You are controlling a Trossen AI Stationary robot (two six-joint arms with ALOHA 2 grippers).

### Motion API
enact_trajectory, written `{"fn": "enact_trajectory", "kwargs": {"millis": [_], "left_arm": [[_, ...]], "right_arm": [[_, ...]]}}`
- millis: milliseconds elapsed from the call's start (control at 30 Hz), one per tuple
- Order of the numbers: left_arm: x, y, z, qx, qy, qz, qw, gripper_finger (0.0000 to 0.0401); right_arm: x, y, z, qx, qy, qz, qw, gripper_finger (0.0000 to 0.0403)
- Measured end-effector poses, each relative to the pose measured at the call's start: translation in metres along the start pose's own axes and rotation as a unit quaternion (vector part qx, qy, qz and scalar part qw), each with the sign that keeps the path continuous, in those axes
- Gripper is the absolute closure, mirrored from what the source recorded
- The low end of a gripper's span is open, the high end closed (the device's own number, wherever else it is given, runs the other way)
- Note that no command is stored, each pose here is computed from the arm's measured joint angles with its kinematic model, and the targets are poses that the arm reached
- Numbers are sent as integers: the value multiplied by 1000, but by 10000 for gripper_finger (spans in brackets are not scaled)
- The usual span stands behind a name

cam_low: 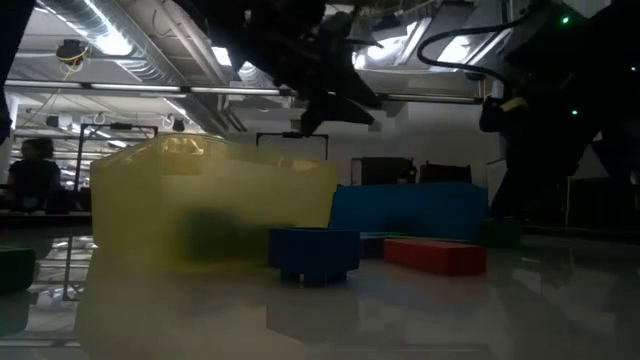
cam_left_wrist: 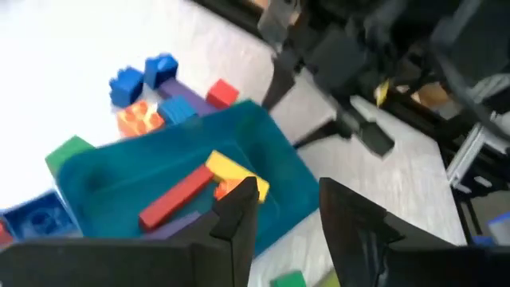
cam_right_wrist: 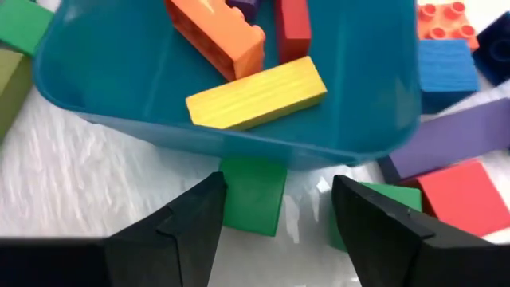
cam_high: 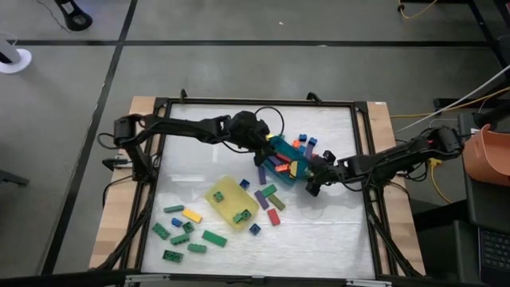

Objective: Sort blocks by size
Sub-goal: Put the small green wooden block into the yellow bin

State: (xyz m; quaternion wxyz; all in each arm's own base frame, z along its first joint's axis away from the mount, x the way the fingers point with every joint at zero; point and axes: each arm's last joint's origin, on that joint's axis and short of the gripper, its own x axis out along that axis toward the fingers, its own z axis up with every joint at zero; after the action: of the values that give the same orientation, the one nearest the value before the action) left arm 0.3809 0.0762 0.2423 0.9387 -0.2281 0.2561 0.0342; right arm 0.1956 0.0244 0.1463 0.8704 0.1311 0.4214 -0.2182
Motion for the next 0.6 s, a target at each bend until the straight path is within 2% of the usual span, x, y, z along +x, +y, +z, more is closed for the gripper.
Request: {"fn": "enact_trajectory", "kwargs": {"millis": [333, 600], "left_arm": [[-16, -17, 1, 19, 3, 13, 1000, 286], [-15, -29, -6, 25, 21, 22, 999, 286]], "right_arm": [[6, 3, -1, -1, 11, 9, 1000, 171], [6, 3, -2, -3, 20, 16, 1000, 171]]}}
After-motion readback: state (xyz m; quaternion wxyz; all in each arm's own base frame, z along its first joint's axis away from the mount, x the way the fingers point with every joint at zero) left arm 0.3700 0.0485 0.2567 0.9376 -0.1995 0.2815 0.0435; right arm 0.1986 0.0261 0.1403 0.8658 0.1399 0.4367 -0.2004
